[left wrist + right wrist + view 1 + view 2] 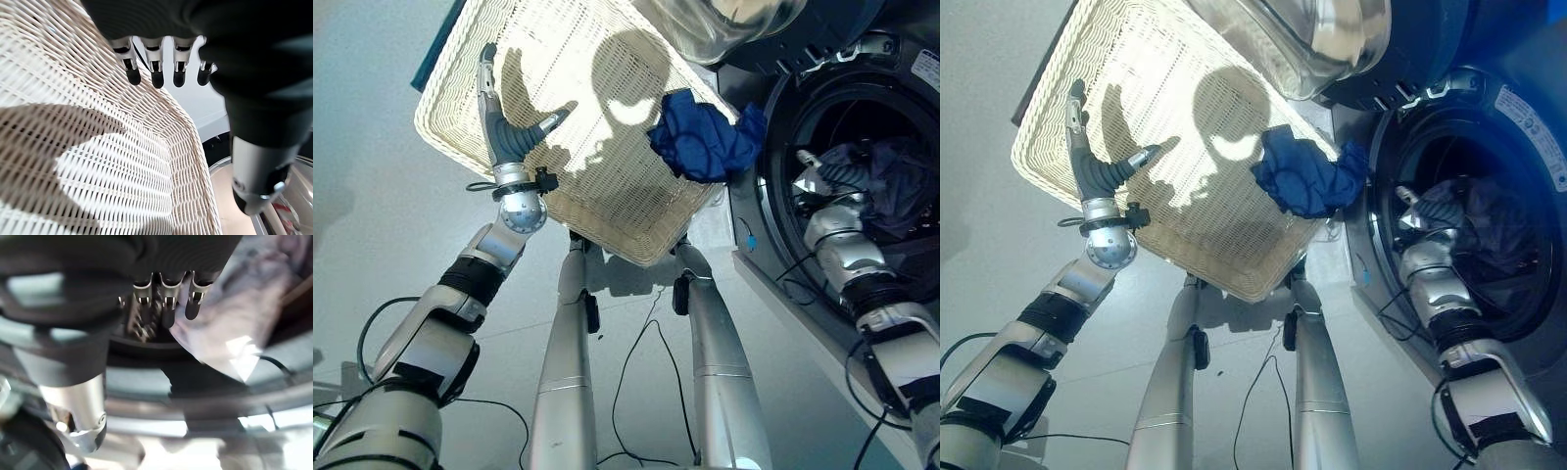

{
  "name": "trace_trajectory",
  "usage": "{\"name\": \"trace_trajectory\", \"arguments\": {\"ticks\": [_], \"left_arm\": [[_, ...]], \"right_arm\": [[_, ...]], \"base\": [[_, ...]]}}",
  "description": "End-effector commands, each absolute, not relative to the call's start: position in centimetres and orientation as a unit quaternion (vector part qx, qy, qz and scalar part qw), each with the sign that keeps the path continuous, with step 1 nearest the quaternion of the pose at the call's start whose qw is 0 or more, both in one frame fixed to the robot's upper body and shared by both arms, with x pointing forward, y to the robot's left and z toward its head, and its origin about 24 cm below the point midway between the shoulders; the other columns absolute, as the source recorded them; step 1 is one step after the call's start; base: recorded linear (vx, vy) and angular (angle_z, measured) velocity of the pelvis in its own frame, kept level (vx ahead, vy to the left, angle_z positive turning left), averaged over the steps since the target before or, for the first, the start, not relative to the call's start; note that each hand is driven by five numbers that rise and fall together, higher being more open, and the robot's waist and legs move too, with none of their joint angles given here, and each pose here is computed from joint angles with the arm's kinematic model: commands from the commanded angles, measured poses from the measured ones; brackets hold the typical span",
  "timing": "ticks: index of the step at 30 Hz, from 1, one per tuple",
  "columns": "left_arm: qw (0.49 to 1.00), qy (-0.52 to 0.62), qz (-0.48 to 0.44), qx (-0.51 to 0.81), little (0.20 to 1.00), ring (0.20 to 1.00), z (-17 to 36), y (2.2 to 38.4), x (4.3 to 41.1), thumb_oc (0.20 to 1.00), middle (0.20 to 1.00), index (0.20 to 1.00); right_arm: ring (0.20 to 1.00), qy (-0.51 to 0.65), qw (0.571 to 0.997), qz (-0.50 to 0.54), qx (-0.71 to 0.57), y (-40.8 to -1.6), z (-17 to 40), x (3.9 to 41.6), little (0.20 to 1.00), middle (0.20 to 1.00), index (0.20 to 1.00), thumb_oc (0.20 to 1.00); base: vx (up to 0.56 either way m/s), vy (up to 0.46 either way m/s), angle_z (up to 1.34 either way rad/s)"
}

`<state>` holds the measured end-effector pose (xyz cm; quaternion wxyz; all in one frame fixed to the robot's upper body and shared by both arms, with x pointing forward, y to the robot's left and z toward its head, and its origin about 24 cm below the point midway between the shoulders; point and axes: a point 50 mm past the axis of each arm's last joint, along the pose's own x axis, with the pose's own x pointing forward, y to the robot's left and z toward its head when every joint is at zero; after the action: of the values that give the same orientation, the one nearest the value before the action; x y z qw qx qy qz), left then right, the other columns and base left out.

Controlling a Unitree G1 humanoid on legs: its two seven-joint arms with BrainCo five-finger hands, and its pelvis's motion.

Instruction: Put the clothes into the washing machine.

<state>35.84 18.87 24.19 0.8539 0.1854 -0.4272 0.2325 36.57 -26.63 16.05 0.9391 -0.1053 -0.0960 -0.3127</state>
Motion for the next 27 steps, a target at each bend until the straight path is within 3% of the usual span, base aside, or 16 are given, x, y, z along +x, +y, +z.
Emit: {"name": "trace_trajectory", "arguments": {"ticks": [1,5,12,20,22,23,27], "left_arm": [[0.834,-0.461,0.247,0.176,1.000,1.000,25.1,18.4,35.7,1.000,1.000,1.000],[0.834,-0.453,0.253,0.189,1.000,1.000,24.5,18.2,35.9,1.000,1.000,1.000],[0.836,-0.446,0.263,0.183,1.000,1.000,23.5,18.1,35.7,1.000,1.000,1.000],[0.839,-0.440,0.268,0.177,1.000,1.000,22.7,17.8,35.6,1.000,1.000,1.000],[0.840,-0.439,0.268,0.175,1.000,1.000,22.7,17.8,35.5,1.000,1.000,1.000],[0.841,-0.439,0.265,0.174,1.000,1.000,22.6,17.7,35.5,1.000,1.000,1.000],[0.843,-0.437,0.260,0.174,1.000,1.000,22.7,17.6,35.5,1.000,1.000,1.000]], "right_arm": [[1.000,-0.127,0.931,-0.298,-0.168,-27.4,16.3,35.7,1.000,1.000,1.000,1.000],[1.000,-0.136,0.946,-0.242,-0.165,-25.1,15.2,35.5,1.000,1.000,1.000,1.000],[1.000,-0.236,0.929,-0.179,-0.220,-20.9,16.4,34.4,1.000,1.000,1.000,1.000],[1.000,-0.391,0.864,-0.158,-0.276,-17.6,20.0,32.6,1.000,1.000,1.000,1.000],[1.000,-0.434,0.836,-0.160,-0.293,-16.8,21.4,32.2,1.000,1.000,1.000,1.000],[1.000,-0.478,0.803,-0.162,-0.316,-16.1,22.6,31.7,1.000,1.000,1.000,1.000],[1.000,-0.515,0.778,-0.159,-0.324,-15.5,24.2,31.2,1.000,1.000,1.000,1.000]], "base": [[0.00,0.000,0.00],[0.01,0.047,-0.04],[0.00,0.033,-0.03],[0.00,0.009,-0.01],[0.00,0.000,0.00],[0.00,0.000,0.00],[0.00,0.000,0.00]]}}
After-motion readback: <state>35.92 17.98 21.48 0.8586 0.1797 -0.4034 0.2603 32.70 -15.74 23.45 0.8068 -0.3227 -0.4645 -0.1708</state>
